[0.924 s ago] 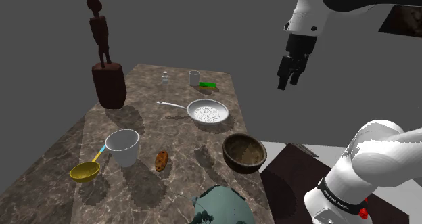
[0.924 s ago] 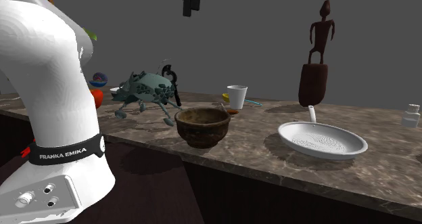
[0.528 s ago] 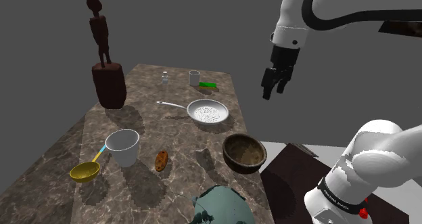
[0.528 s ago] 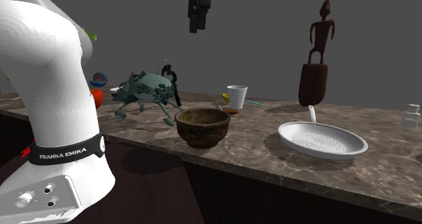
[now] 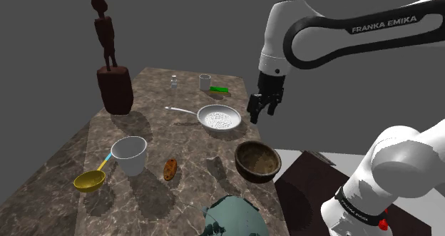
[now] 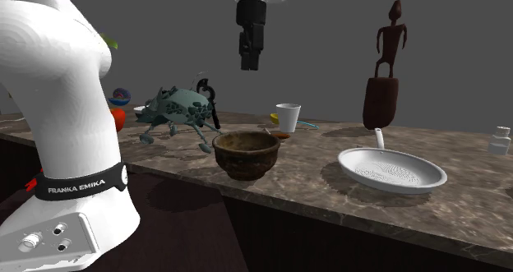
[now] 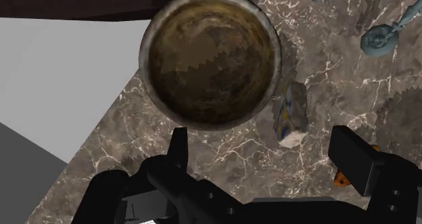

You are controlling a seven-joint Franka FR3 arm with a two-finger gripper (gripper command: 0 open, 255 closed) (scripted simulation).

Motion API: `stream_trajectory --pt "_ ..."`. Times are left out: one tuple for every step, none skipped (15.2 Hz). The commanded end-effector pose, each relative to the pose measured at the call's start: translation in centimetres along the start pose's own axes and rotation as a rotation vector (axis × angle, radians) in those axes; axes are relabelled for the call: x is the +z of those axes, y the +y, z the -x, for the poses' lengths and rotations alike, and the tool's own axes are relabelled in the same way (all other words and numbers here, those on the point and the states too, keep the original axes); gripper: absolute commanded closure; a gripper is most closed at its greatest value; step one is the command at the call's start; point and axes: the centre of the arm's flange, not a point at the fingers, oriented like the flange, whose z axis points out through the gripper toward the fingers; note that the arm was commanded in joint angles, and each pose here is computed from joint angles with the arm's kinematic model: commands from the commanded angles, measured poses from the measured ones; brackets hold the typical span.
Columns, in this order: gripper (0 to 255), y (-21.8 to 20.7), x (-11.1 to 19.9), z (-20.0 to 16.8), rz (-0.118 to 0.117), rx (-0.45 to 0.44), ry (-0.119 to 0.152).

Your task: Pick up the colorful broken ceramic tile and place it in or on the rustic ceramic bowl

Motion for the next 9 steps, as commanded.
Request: stream_trajectory --pt "0 -1.6 2.2 -1.0 0.006 0.007 0.009" --pt "0 -2.4 3.1 -1.6 0.01 0.01 0.013" --pt "0 -3.1 4.0 -2.1 0.014 0.013 0.016" --pt "0 -3.9 4.9 -2.7 0.017 0.016 0.02" --pt "0 -4.7 5.9 -3.2 0.021 0.019 0.024" --pt "0 -5.5 6.8 -3.8 0.025 0.022 0.027" --pt "0 -6.2 7.7 -4.4 0.029 0.025 0.031" --pt "0 -7.0 8.6 -5.0 0.032 0.028 0.035" --pt "0 -7.8 9.5 -5.5 0.036 0.031 0.038"
